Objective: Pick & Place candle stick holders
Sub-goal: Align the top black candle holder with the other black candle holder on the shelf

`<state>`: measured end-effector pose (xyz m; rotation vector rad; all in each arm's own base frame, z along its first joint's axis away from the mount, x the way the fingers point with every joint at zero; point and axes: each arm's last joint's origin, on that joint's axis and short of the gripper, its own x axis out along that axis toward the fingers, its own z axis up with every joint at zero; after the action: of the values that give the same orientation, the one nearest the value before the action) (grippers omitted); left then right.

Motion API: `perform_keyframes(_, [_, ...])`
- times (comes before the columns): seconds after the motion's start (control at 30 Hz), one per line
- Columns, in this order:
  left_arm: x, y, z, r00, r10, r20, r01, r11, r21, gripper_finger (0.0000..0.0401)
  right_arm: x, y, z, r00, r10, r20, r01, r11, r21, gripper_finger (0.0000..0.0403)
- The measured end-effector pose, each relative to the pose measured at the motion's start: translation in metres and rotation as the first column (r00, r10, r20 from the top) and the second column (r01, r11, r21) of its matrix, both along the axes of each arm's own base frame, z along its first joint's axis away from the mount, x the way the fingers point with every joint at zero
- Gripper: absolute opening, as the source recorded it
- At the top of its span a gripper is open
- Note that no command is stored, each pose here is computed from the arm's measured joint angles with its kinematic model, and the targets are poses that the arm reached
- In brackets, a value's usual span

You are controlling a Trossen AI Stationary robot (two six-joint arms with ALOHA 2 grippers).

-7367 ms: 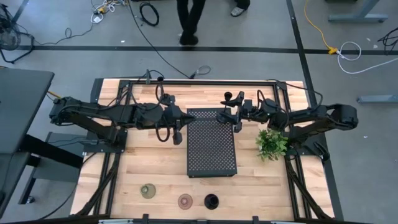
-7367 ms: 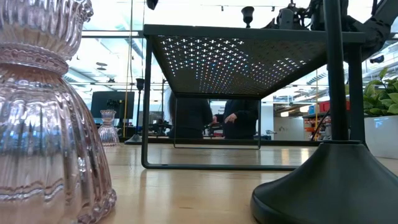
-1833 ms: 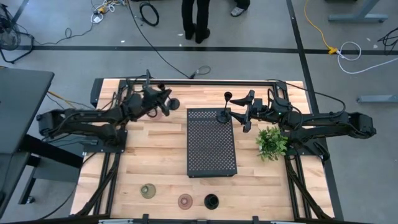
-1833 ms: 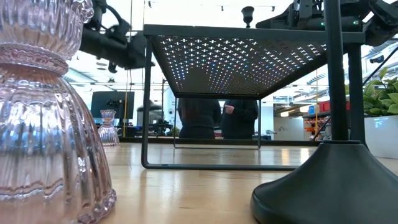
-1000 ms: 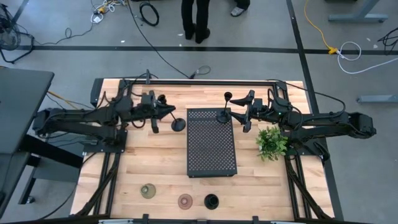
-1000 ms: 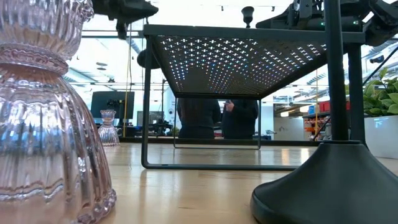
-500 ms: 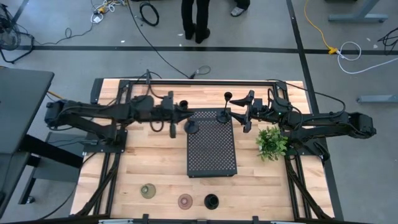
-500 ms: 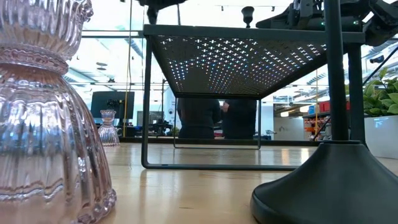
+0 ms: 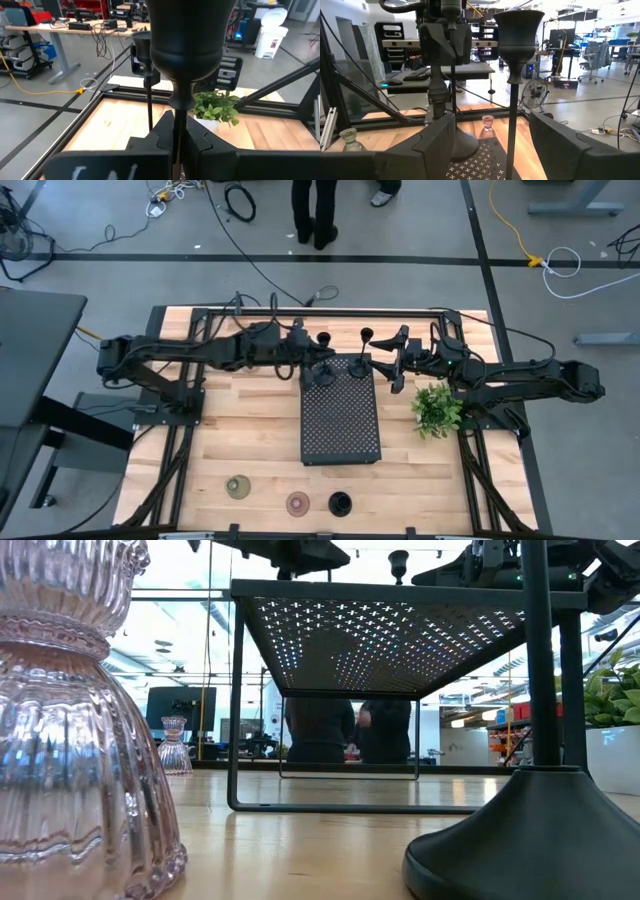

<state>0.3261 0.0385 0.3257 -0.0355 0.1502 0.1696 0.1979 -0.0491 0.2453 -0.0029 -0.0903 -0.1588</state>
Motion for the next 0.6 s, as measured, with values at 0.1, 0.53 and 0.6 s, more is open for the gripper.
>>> perform_keyframes(0.1, [0.008, 0.004, -0.003, 1.000, 0.009, -0.013, -0.009, 1.000, 0.001, 0.0009, 0.000, 0.000, 0.000, 1.000, 0.000, 0.000, 0.000, 1.000, -0.002, 0.0256])
perform_keyframes(0.53, [0.018, 0.017, -0.009, 1.000, 0.018, -0.021, -0.018, 1.000, 0.005, 0.0009, 0.000, 0.000, -0.001, 1.000, 0.000, -0.009, 0.000, 1.000, 0.000, 0.0256])
perform_keyframes(0.6, [0.018, 0.018, -0.007, 1.000, 0.021, -0.005, -0.021, 1.000, 0.012, 0.0009, 0.000, 0.000, -0.001, 1.000, -0.001, -0.009, 0.001, 1.000, -0.001, 0.0256])
